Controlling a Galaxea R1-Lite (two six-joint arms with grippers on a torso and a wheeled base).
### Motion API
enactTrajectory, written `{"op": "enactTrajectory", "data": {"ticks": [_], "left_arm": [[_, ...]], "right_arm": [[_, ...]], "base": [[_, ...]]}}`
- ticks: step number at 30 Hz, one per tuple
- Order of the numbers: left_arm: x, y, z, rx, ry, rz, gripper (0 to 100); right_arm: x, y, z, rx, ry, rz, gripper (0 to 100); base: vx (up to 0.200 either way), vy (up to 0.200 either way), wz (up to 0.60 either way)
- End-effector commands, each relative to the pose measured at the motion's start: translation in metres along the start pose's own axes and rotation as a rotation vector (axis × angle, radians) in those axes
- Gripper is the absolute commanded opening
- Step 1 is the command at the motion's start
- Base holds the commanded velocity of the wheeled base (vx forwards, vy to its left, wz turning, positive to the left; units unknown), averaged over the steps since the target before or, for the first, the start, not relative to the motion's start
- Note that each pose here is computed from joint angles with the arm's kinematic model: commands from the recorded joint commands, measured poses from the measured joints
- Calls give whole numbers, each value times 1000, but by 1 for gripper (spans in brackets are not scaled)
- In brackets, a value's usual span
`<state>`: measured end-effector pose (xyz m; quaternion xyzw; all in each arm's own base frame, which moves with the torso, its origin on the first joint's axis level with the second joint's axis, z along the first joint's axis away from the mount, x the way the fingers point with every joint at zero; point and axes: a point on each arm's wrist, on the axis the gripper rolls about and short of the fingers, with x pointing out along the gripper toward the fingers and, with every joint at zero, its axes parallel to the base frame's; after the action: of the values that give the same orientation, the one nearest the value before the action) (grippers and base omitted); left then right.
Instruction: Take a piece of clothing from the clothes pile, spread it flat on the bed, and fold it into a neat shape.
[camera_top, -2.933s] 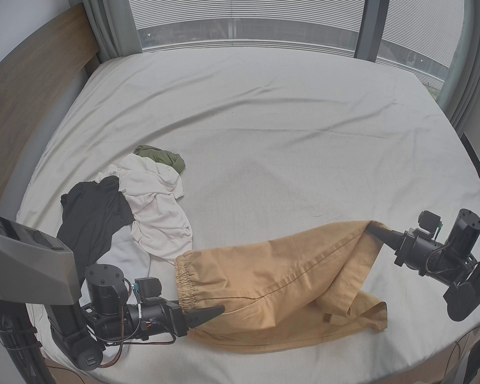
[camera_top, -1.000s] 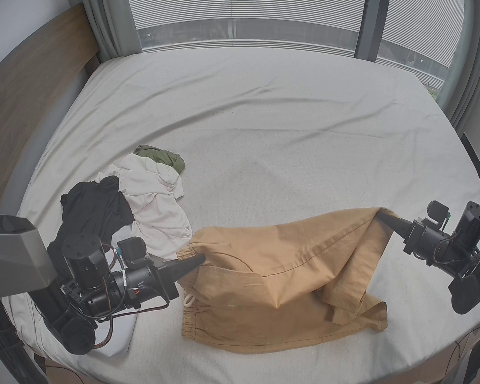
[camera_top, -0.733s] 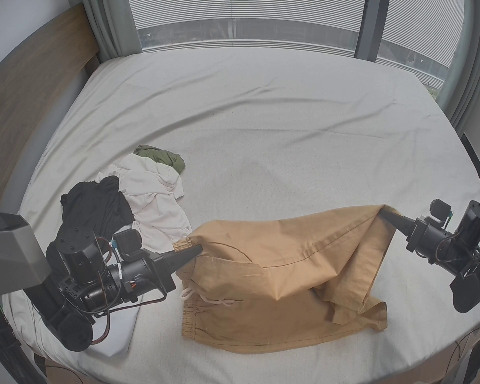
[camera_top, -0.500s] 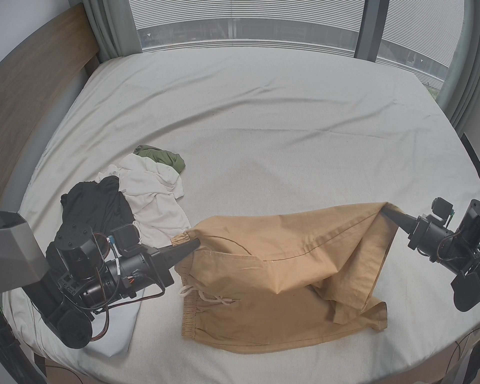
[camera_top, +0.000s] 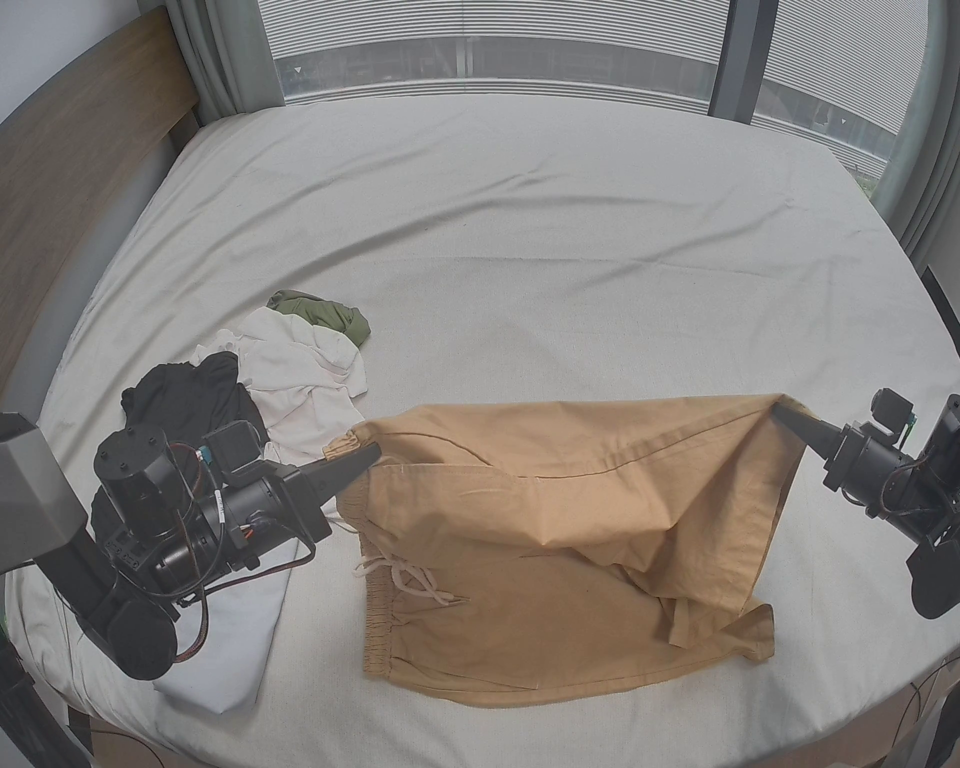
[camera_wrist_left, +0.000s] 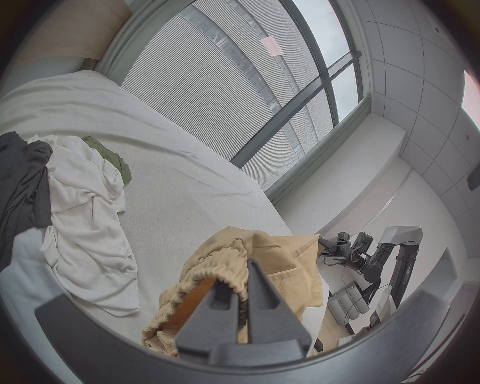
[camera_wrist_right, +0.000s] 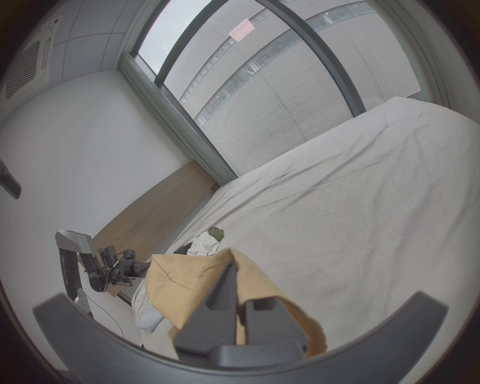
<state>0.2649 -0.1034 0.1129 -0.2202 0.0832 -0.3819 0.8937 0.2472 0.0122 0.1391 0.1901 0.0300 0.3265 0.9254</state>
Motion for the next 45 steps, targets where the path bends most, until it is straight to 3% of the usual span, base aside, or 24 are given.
{"op": "enactTrajectory", "data": {"ticks": [1, 29, 45], "left_arm": [[1, 1, 5, 10, -22, -2, 0], [7, 13, 24, 41, -117, 53, 0], [7, 19, 23, 38, -117, 74, 0]], "right_arm": [[0, -1, 1, -2, -3, -2, 0], [-11, -5, 15, -26, -39, -2, 0], [-14, -7, 22, -26, -63, -15, 0]], "base": [[0, 0, 0], [0, 0, 0], [0, 0, 0]]}}
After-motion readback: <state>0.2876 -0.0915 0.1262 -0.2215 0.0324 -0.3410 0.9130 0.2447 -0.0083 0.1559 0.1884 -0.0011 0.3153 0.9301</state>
